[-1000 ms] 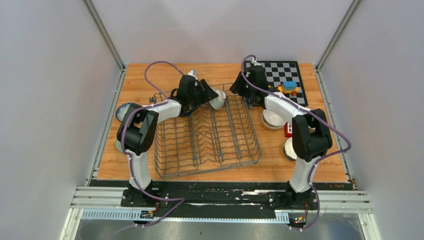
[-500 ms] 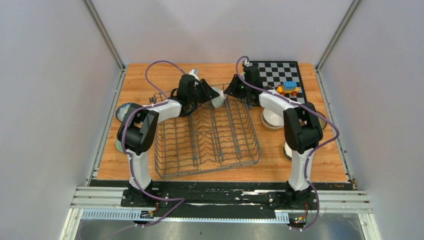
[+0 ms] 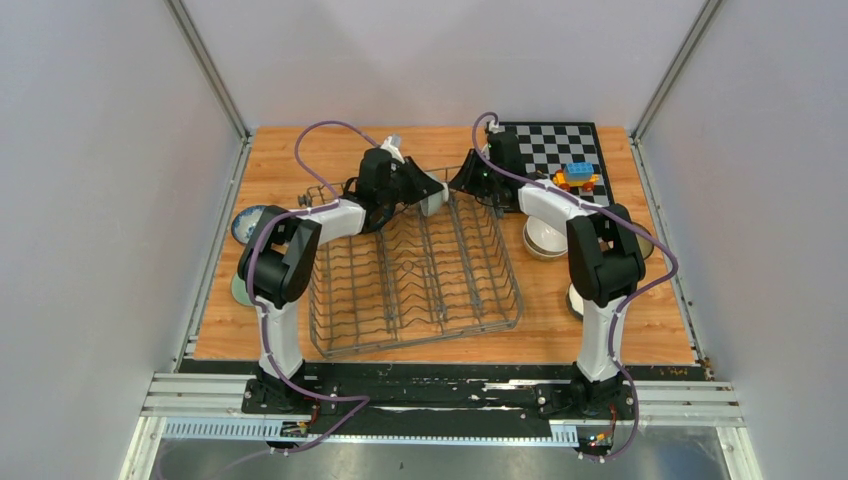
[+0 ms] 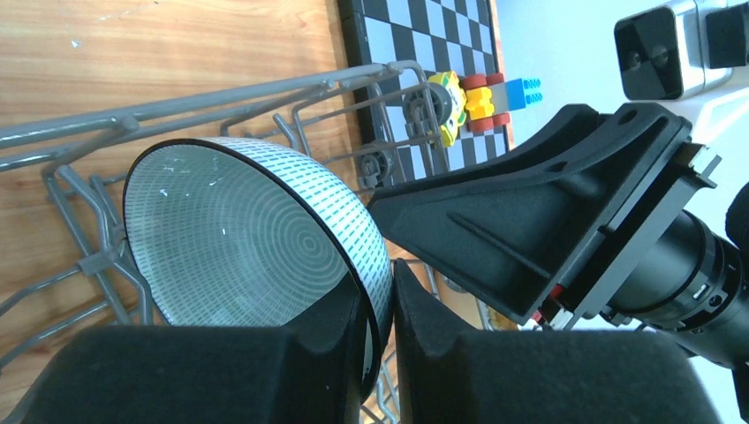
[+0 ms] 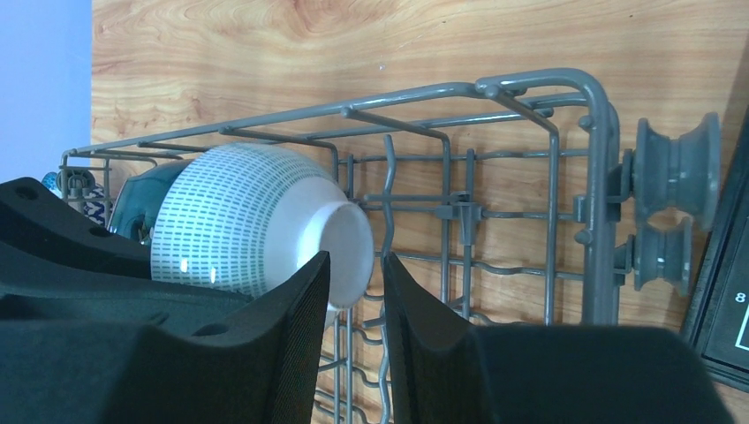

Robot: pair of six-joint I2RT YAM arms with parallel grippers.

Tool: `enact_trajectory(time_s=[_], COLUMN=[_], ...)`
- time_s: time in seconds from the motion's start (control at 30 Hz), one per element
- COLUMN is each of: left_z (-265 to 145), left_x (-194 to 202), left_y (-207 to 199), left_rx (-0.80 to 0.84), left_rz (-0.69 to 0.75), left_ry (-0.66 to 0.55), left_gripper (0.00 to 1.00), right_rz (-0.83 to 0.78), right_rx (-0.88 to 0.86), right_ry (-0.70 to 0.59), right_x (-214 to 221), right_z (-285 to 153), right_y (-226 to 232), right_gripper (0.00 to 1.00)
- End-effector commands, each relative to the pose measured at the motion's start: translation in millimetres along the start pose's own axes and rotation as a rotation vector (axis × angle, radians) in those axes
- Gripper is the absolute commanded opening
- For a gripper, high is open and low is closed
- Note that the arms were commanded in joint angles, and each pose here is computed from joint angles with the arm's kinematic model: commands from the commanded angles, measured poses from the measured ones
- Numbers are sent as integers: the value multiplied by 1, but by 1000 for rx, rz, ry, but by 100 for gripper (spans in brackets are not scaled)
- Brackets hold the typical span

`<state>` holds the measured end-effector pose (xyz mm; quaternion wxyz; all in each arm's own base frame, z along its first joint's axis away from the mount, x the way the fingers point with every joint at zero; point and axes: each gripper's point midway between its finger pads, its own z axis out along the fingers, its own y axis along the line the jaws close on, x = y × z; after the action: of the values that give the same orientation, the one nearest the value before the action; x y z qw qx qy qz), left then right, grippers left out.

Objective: Unload the bowls from the dish rack
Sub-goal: Pick up the bowl from the dish rack.

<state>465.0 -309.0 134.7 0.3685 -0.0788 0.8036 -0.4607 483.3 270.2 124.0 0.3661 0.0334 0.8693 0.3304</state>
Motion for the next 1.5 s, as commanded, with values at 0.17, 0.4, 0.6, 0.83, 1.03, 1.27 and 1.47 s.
enact_trajectory(time_s=[0.17,0.4,0.6,0.83,1.03,1.27,1.47], left_z=[-1,-8,-18,-42,-87,-166,-244], left_x=[-7,-16,-29,-47,-55,7,80], left_y=[-25,-43,-67,-111,-156,-197,-206], left_rx=[93,152,215,317,352,233,196], left_rz=[16,26,55,76,187,710,1288], left_ry=[-33,-62,-96,-138,-164,-44,79], left_gripper=[4,0,0,0,0,0,0], right_rz=[-18,-41,-98,-128,-154,-147,-312], right_rx=[-56,-65,-37,74,146,-113,-132], right_ry=[-5,-35,-90,-226,-422,-448,-391], right_x=[-6,-18,-45,-85,-112,-71,-21], right_z=[-2,-13,-36,-102,-196,-291,-353], right_y=[17,25,33,45,55,90,102], right_gripper=[32,35,51,67,75,79,77])
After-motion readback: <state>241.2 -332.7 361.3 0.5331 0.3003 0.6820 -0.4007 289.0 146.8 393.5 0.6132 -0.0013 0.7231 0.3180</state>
